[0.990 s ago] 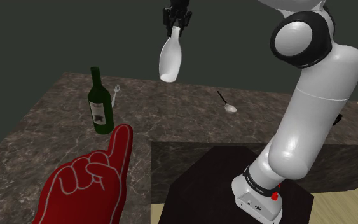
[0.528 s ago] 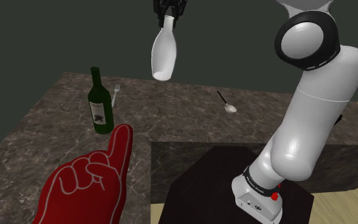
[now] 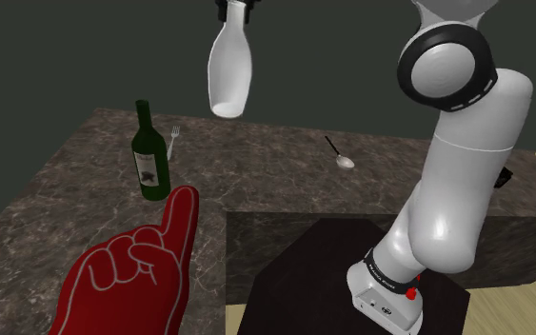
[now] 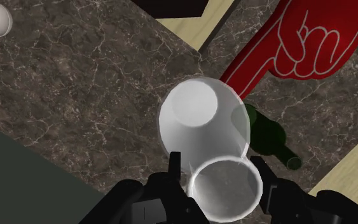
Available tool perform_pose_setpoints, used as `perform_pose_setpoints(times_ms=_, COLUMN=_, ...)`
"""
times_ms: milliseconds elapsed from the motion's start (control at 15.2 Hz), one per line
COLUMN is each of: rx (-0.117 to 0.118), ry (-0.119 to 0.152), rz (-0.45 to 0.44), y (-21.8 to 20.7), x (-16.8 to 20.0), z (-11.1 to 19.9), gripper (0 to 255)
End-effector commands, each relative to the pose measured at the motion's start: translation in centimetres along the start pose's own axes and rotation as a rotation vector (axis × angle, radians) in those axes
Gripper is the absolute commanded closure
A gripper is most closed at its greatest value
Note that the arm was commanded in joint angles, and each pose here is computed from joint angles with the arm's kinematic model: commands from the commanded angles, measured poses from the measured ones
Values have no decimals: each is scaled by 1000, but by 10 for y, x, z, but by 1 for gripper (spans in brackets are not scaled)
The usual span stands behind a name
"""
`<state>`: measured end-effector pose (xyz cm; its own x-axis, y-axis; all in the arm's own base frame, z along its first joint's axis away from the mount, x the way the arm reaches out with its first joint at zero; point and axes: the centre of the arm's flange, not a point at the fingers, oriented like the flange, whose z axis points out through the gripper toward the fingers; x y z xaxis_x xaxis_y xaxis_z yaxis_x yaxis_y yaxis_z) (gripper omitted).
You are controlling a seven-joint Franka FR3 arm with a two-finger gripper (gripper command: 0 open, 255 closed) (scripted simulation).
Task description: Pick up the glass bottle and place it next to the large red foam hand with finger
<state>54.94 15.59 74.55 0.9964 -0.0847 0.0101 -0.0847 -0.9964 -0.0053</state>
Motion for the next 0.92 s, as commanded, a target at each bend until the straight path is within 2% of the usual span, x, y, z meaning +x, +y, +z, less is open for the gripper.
perform_pose_setpoints(times_ms=0, rx=0, ry=-1, rz=2, y=-13, x=-8, z=-10, gripper=255)
perform_pose_setpoints(times_ms=858, rx=0, ry=-1, rz=2, y=-13, x=-8, z=59, gripper=255)
